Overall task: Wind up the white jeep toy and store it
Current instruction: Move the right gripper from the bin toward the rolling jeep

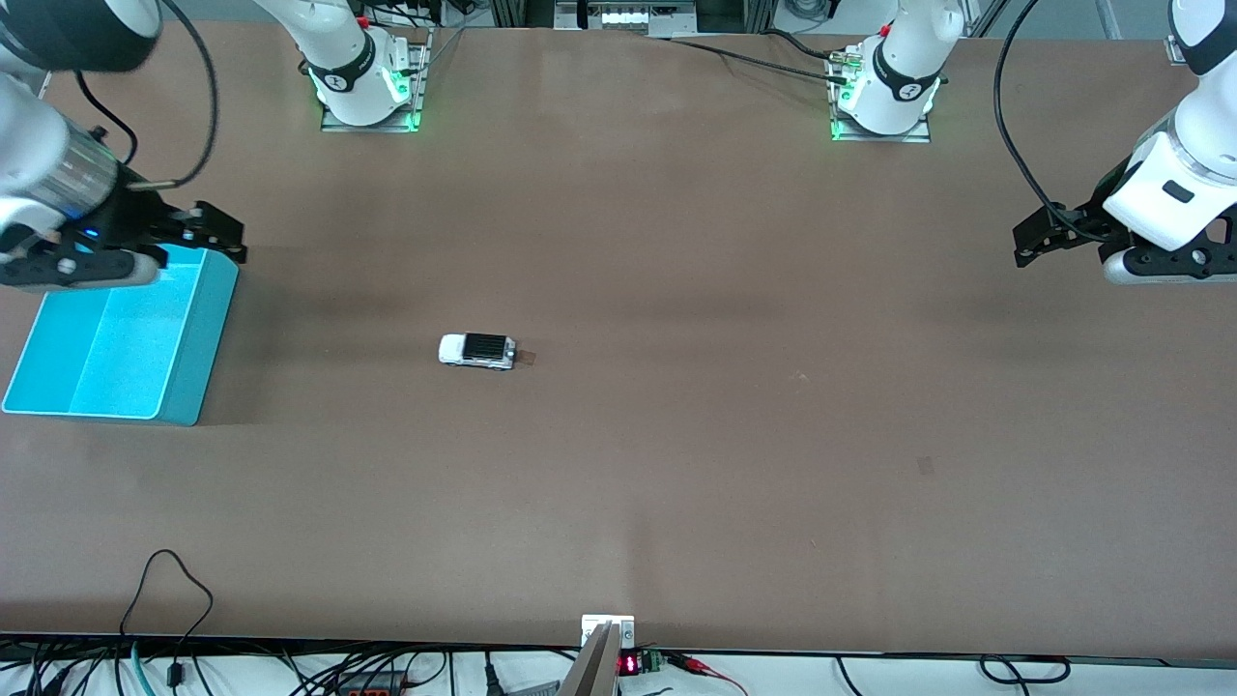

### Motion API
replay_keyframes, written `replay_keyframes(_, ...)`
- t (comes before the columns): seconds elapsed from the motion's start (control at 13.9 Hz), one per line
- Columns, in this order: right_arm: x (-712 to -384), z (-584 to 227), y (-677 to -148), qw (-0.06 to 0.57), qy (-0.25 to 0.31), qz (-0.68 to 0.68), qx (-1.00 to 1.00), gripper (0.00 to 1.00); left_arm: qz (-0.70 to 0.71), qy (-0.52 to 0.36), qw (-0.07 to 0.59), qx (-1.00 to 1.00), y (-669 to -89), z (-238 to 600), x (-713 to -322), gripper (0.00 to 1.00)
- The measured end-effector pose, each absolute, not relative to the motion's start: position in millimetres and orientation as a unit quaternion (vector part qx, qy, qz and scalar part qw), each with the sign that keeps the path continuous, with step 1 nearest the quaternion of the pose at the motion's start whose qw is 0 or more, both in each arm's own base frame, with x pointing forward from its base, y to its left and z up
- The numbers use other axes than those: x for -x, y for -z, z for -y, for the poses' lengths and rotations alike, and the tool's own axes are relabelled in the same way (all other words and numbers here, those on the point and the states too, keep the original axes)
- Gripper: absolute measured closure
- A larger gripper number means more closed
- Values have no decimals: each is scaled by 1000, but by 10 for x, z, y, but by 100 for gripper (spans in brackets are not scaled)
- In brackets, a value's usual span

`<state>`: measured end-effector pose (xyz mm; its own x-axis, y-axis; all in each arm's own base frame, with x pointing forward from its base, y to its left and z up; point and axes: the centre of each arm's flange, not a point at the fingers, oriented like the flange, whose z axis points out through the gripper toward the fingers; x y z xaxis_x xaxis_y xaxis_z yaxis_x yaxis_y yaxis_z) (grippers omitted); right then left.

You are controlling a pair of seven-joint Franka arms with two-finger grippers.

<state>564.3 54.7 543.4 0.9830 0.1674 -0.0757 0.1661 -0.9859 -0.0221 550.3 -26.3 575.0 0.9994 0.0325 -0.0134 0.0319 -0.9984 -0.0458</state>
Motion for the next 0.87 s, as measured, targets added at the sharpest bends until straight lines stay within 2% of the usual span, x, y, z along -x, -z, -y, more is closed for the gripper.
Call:
replay_keyframes(0.43,-5788,-690,-4942,27,-74,300,951,0,14,-11,23,1000,-5745,289,-5493,0)
replay_keyframes(0.87,-5715,-1314,-4227,29,-51,473,879,0,14,-11,23,1000,-5744,290,-5492,0)
